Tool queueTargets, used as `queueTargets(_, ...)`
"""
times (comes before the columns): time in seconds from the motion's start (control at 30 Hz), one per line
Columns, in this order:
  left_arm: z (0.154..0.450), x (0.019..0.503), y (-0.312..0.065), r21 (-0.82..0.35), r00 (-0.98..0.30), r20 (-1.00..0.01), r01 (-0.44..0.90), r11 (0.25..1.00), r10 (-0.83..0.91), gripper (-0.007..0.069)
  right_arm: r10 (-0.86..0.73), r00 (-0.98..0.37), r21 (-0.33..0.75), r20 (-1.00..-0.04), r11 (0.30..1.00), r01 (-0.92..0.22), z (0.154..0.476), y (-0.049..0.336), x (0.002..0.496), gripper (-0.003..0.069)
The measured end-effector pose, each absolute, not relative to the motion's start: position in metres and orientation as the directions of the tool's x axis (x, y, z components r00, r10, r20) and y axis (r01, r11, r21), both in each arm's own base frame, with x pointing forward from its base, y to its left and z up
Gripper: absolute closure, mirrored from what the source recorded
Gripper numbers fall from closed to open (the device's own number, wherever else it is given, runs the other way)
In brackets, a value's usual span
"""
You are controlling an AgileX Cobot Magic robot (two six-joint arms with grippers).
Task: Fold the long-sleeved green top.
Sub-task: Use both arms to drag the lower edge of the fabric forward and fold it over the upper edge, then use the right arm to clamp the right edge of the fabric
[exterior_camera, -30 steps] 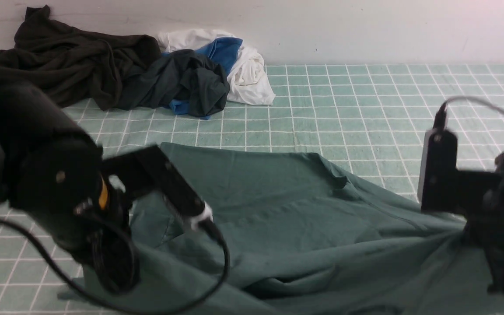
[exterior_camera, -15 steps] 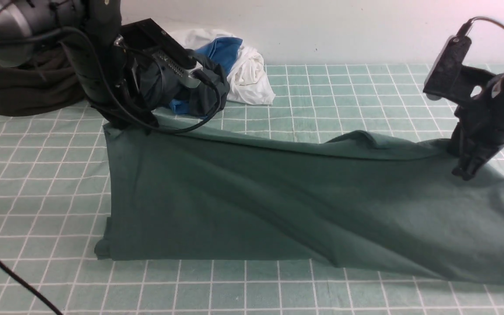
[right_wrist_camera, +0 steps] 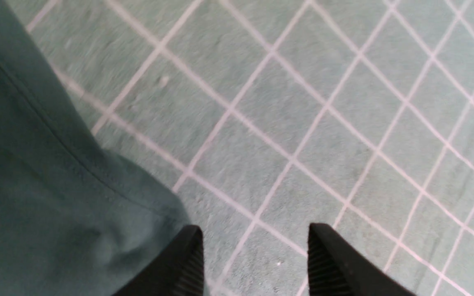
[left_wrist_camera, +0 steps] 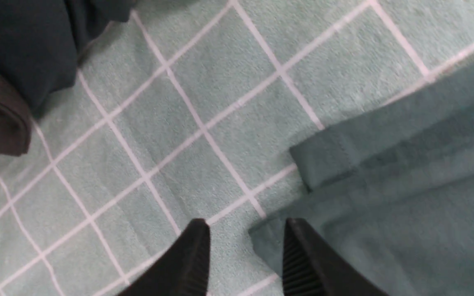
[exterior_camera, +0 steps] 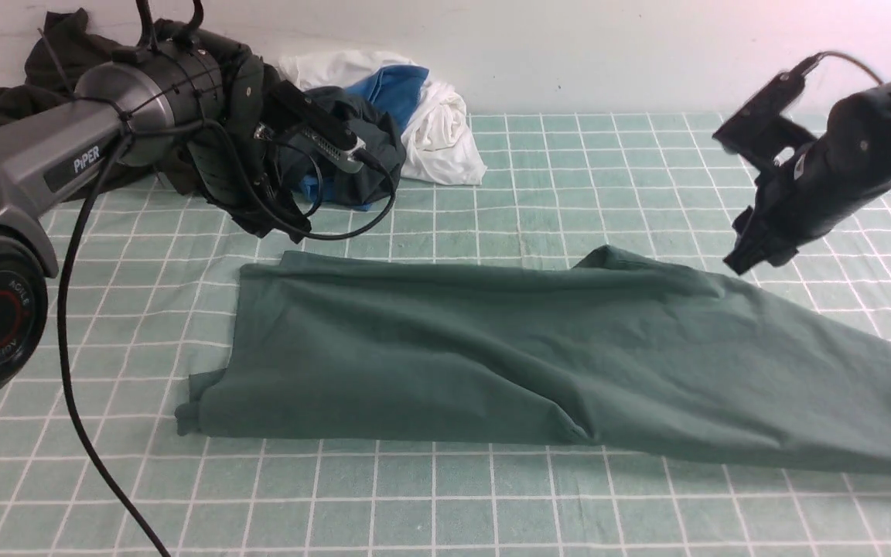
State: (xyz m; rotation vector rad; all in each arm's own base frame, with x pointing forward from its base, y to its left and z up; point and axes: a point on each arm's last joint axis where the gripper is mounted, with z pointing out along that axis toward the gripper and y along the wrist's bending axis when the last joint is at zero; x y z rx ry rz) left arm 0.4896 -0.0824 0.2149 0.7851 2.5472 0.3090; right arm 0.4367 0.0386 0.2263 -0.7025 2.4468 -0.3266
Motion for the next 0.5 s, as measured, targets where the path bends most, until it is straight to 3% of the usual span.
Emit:
queueTargets(0.13,0.234,0.492,-0.083,0.299,-0.784,-0.403,0.375,0.877,0.473,0.0214,-0.411,-0.763,-0.275,-0.499,0.910,-0.310,0.247,0.044,0.433,0.0225)
queueTargets(0.23,0.247,0.483,-0.092,0.272,-0.823,-0.364,0.353,0.895,0.435,0.0197,-0.337,-0.811,-0.126,-0.479,0.940,-0.316,0.248,0.065,0.422,0.0220)
queueTargets(0.37,0.247,0.467,-0.111,0.225,-0.854,-0.273,0.391,0.893,0.443,0.0279,-0.323,-0.839,0.029,-0.438,0.928,-0.372,0.227,0.096,0.419,0.0220)
queueTargets(0.43,0.244,0.463,-0.118,0.201,-0.857,-0.254,0.407,0.891,0.449,0.0327,-0.314,-0.849,0.056,-0.425,0.927,-0.371,0.218,0.100,0.421,0.0220)
queueTargets(0.5,0.232,0.456,-0.129,0.149,-0.854,-0.219,0.450,0.881,0.473,0.0442,-0.304,-0.867,0.075,-0.395,0.930,-0.360,0.203,0.101,0.423,0.0220)
